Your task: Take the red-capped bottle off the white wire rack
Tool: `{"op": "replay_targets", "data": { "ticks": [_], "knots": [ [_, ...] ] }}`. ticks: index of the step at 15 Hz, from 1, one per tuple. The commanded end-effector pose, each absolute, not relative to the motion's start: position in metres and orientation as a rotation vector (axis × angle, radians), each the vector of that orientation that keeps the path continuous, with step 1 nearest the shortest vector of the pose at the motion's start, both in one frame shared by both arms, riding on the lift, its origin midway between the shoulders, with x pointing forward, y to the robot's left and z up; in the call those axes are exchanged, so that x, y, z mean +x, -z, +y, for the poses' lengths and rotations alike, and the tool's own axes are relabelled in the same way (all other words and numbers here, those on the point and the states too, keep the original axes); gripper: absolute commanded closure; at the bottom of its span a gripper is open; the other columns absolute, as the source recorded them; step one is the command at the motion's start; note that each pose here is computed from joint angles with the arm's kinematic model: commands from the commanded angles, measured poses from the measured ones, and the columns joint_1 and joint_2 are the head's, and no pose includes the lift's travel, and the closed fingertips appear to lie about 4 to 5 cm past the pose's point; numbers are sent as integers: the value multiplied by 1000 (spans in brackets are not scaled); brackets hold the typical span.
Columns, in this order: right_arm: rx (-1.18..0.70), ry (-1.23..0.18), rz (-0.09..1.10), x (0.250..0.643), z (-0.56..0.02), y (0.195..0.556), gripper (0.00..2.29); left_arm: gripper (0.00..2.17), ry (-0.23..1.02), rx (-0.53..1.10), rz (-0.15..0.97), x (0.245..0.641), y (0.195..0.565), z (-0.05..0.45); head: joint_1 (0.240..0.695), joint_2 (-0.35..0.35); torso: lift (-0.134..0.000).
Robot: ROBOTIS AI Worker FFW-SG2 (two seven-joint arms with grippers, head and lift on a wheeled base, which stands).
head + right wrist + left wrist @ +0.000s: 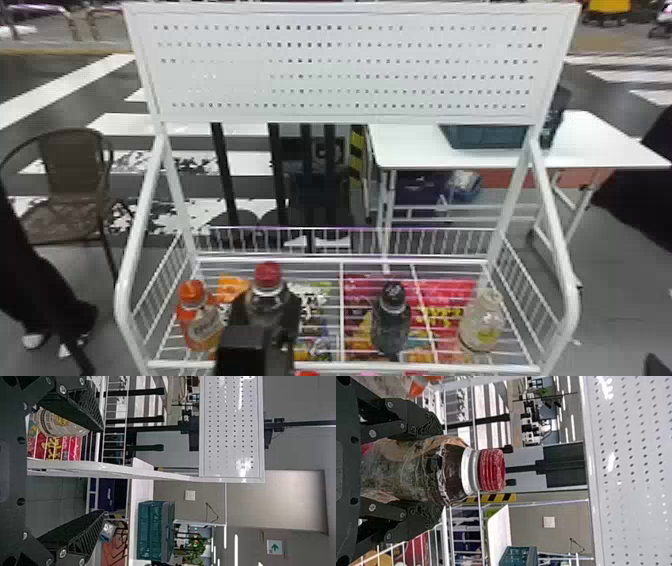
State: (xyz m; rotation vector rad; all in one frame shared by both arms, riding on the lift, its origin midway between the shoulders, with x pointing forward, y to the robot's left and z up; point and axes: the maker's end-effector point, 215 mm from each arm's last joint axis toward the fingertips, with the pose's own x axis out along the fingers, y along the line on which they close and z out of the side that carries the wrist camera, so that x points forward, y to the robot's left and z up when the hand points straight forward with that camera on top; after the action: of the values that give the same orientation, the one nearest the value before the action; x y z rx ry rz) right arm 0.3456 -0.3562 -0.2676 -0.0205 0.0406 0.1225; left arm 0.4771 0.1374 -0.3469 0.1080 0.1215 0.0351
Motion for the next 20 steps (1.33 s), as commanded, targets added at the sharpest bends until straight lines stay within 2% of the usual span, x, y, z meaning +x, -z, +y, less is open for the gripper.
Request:
{"op": "replay_targets", "data": {
  "ticks": [1,3,7,12,20],
  "knots": [
    [-14,-124,40,347,-354,269,167,2094,-101,133,110,454,311,186,499,0,0],
    [-8,-131,47,349,-350,273,167,2094,-165,124,84,436,286,227,499,0,0],
    [-8,-140,48,351,-345,273,167,2094,-201,120,35,417,258,262,499,0,0],
    [-5,-144,50,350,-343,273,167,2094,-131,100,5,416,250,253,499,0,0],
    [-5,-149,45,351,-340,269,167,2091,-135,101,8,415,250,255,499,0,0]
  ]
}}
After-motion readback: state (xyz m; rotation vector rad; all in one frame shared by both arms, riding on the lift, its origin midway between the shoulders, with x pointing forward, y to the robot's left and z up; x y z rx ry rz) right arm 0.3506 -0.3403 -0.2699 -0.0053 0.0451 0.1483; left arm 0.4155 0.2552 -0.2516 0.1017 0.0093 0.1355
